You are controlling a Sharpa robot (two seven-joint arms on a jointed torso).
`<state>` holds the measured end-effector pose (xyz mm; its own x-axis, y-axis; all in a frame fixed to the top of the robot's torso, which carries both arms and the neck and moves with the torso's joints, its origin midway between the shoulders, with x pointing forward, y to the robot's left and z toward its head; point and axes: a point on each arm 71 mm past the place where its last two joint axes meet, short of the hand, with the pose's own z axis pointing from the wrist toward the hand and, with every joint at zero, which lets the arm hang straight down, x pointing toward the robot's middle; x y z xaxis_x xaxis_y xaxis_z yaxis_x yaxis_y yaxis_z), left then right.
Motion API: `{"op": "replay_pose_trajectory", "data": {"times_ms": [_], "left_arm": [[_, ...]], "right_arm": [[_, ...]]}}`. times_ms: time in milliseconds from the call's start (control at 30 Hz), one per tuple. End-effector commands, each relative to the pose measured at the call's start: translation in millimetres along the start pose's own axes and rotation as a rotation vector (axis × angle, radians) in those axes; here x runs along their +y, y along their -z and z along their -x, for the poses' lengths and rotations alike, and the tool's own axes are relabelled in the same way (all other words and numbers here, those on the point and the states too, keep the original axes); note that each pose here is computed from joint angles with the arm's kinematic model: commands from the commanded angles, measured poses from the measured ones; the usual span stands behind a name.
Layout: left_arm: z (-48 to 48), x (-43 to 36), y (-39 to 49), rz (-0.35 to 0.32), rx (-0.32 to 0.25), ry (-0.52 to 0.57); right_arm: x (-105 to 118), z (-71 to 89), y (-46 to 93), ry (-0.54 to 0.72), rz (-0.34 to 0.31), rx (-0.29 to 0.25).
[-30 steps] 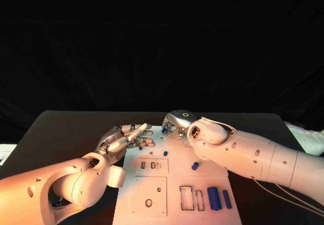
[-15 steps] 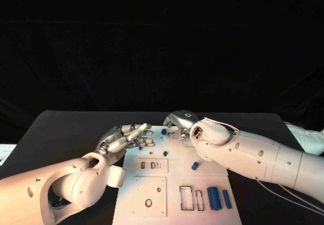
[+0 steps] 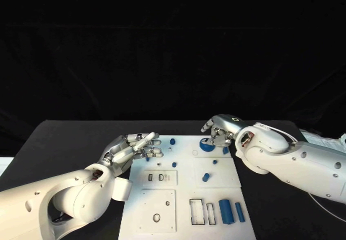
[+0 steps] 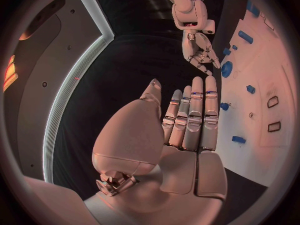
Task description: Assemble the parts on the task board
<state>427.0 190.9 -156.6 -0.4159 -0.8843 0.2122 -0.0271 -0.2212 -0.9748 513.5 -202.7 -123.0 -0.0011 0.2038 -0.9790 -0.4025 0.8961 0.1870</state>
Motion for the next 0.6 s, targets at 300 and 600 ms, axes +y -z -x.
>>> {"op": "replay_pose_trajectory", "data": {"times_ms": [300, 600], "left_arm": [[-2.4, -1.3, 0.4, -0.004, 0.021, 0.014], [-2.3, -1.1, 0.1, -0.004, 0.021, 0.014]], "right_arm": [[-31, -5.0, 8.5, -0.051, -0.185, 0.125], [-24, -9.9, 2.6, -0.051, -0.169, 0.137]]}}
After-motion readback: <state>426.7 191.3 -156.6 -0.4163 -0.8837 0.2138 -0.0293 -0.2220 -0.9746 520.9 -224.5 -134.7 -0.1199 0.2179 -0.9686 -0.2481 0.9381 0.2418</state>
